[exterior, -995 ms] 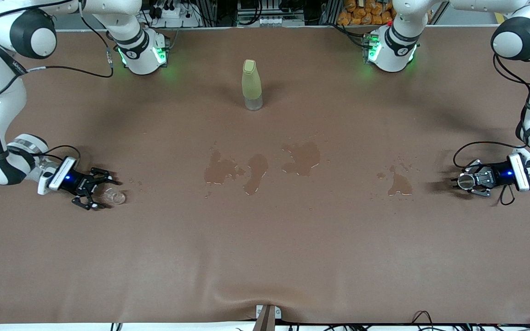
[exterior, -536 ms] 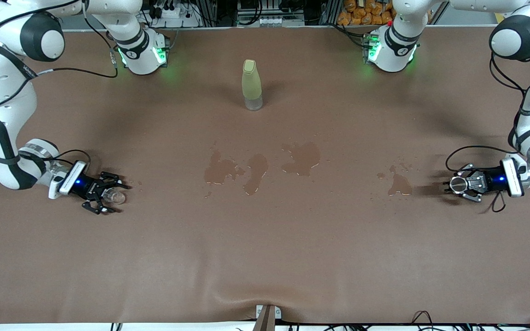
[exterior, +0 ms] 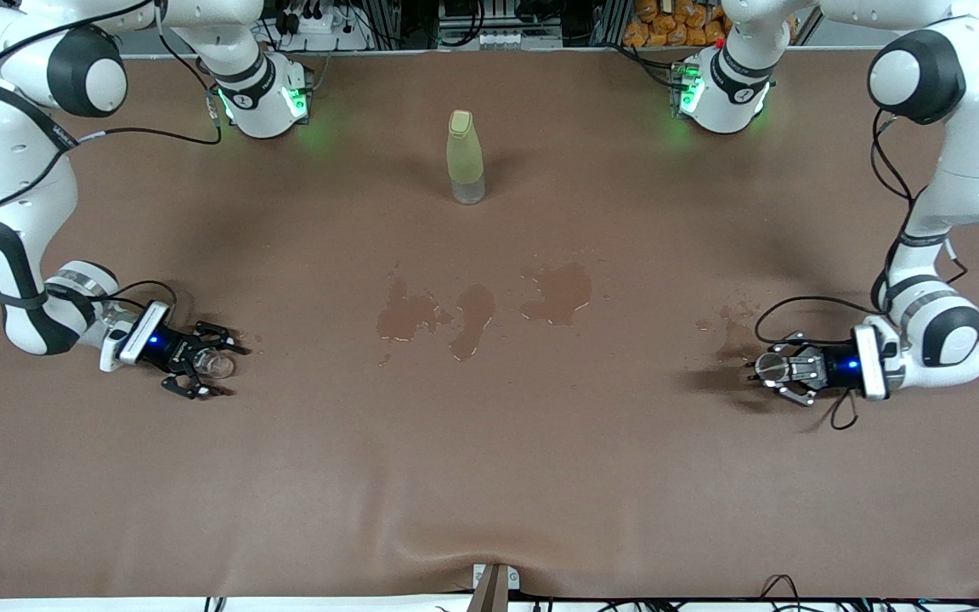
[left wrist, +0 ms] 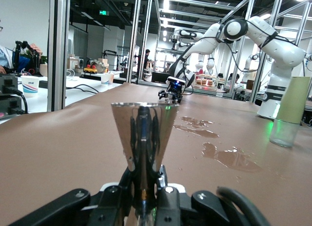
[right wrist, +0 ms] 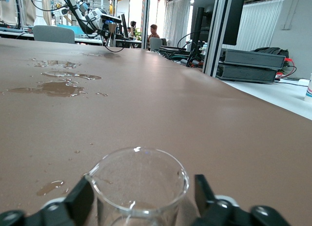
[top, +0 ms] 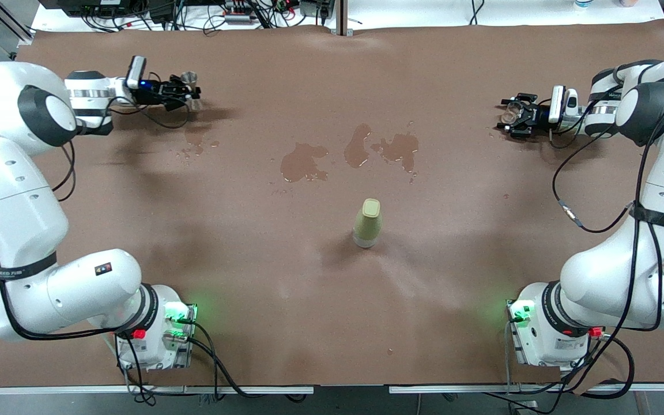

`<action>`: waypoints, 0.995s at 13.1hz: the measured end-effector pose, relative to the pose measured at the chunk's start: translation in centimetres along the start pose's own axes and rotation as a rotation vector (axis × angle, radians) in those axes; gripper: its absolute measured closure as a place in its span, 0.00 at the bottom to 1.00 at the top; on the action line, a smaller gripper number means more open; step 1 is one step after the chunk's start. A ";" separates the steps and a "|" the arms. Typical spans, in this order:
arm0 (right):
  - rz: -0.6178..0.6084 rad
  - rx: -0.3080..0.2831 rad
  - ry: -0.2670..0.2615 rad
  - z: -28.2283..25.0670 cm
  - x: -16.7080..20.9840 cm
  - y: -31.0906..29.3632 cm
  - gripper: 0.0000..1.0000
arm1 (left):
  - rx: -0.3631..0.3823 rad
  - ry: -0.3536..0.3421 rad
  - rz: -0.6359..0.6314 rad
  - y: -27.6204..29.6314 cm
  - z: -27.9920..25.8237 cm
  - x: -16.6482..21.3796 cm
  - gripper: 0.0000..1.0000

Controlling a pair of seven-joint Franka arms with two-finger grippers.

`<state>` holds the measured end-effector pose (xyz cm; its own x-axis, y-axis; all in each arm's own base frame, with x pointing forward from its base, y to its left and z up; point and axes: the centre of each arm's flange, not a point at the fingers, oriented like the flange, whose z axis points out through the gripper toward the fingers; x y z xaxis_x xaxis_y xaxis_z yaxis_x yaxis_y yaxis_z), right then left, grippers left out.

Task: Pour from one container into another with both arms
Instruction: 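Lift the beaker with the right gripper while the left gripper lifts the jigger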

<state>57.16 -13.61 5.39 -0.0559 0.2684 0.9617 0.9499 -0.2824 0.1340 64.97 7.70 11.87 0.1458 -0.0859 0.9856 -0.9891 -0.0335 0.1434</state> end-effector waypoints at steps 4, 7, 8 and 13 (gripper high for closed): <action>0.000 0.000 0.000 0.1 0.0 0.0 0.63 | 0.045 0.034 -0.003 -2.3 9.2 1.7 0.79; -0.001 0.003 0.003 0.3 0.1 0.1 0.78 | 0.062 0.064 -0.018 -2.8 18.1 2.9 0.79; 0.002 0.005 0.005 0.4 0.2 0.2 0.83 | 0.062 0.058 -0.021 -2.7 20.0 3.1 0.79; 0.054 0.051 0.081 2.1 1.9 0.6 0.83 | 0.027 0.070 -0.037 -1.0 29.0 3.8 0.79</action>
<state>58.21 -11.34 6.84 -0.0265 0.1781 0.9837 0.9666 -0.2465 0.0707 67.14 -21.50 12.90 0.1797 -0.0144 0.9836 -0.9820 -0.0619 0.1785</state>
